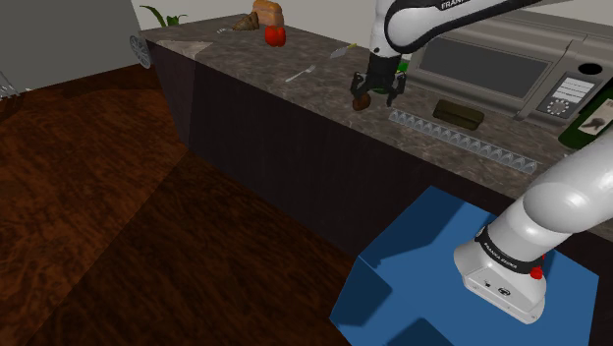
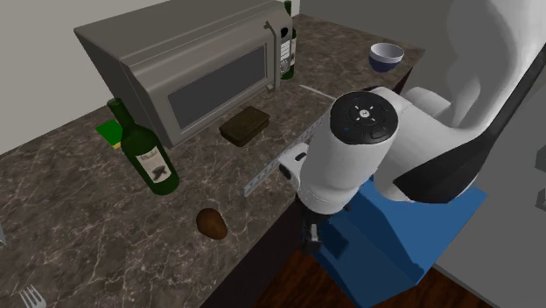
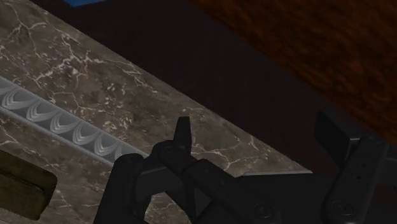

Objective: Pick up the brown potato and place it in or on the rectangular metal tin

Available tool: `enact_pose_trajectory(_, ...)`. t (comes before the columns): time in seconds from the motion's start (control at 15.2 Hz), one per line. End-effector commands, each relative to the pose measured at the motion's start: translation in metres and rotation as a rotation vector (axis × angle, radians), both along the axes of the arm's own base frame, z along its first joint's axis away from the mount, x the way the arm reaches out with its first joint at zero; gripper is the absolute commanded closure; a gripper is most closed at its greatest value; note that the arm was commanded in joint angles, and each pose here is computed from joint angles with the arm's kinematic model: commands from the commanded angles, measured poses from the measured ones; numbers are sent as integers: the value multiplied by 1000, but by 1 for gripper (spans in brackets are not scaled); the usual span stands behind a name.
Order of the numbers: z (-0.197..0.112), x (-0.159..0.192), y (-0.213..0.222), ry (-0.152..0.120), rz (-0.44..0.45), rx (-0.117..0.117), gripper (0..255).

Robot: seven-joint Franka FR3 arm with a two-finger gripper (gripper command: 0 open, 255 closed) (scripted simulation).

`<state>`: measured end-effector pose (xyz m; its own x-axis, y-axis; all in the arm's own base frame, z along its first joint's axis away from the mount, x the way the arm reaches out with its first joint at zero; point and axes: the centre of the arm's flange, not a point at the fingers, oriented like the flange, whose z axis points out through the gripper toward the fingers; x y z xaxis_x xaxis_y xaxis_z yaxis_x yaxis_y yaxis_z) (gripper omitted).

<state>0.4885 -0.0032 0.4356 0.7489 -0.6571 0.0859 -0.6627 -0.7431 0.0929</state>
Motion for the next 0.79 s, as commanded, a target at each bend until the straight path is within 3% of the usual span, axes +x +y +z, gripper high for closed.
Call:
enact_pose_trajectory(0.0,-13,23,-8,-17,-67,-18,0)
enact_pose_trajectory(0.73,-64,120,-86,-100,-417,-117,0)
